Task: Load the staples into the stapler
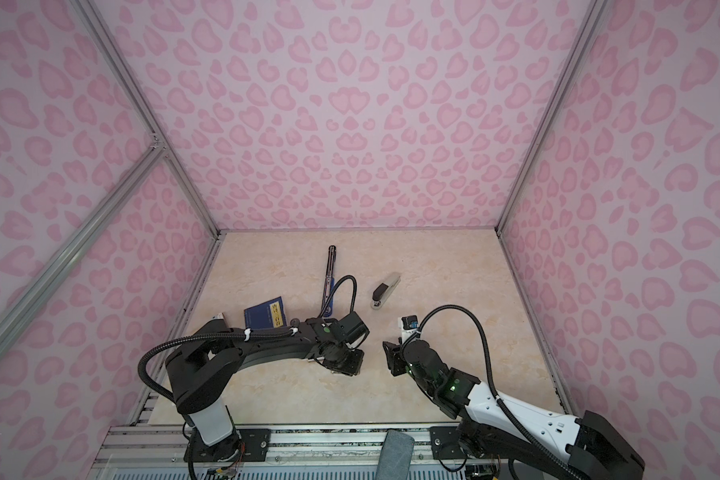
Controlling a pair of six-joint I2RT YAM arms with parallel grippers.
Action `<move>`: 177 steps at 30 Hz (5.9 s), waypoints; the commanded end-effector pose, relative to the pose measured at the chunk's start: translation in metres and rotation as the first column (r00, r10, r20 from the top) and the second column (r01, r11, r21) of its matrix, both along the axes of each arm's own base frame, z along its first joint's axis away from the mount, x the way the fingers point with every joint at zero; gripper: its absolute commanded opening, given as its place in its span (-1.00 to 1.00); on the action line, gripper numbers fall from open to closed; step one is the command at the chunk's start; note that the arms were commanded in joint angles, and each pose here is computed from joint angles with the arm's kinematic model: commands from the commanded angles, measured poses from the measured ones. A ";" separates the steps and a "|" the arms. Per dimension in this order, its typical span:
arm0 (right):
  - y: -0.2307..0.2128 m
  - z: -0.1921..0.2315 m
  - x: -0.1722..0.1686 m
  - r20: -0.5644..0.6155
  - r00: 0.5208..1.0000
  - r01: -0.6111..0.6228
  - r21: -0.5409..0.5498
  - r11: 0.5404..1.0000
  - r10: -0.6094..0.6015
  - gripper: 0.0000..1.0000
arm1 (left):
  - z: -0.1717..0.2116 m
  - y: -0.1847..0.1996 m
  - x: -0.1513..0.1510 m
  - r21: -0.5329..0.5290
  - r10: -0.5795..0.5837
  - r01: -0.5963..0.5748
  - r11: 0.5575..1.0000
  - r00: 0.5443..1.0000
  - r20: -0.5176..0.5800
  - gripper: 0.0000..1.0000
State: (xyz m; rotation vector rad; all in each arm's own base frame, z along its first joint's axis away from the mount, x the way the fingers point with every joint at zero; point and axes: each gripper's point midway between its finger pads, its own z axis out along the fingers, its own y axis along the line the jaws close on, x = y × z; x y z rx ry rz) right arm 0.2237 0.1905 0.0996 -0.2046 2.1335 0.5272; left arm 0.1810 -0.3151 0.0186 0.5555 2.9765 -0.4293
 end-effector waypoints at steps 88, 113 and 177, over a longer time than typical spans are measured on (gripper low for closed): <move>0.047 0.165 0.030 0.105 0.941 -0.317 0.606 0.730 0.322 0.21 | 0.270 0.026 0.030 -0.725 0.114 0.371 0.581 0.844 0.523 -0.93; 0.096 0.231 -0.016 0.330 0.771 -0.610 0.628 0.484 0.545 0.12 | 0.300 0.015 0.002 -0.804 0.052 0.471 0.364 0.851 0.522 -0.94; 0.100 0.234 -0.030 0.377 0.724 -0.668 0.594 0.449 0.577 -0.65 | 0.311 0.020 -0.001 -0.822 0.075 0.462 0.332 0.856 0.511 -0.34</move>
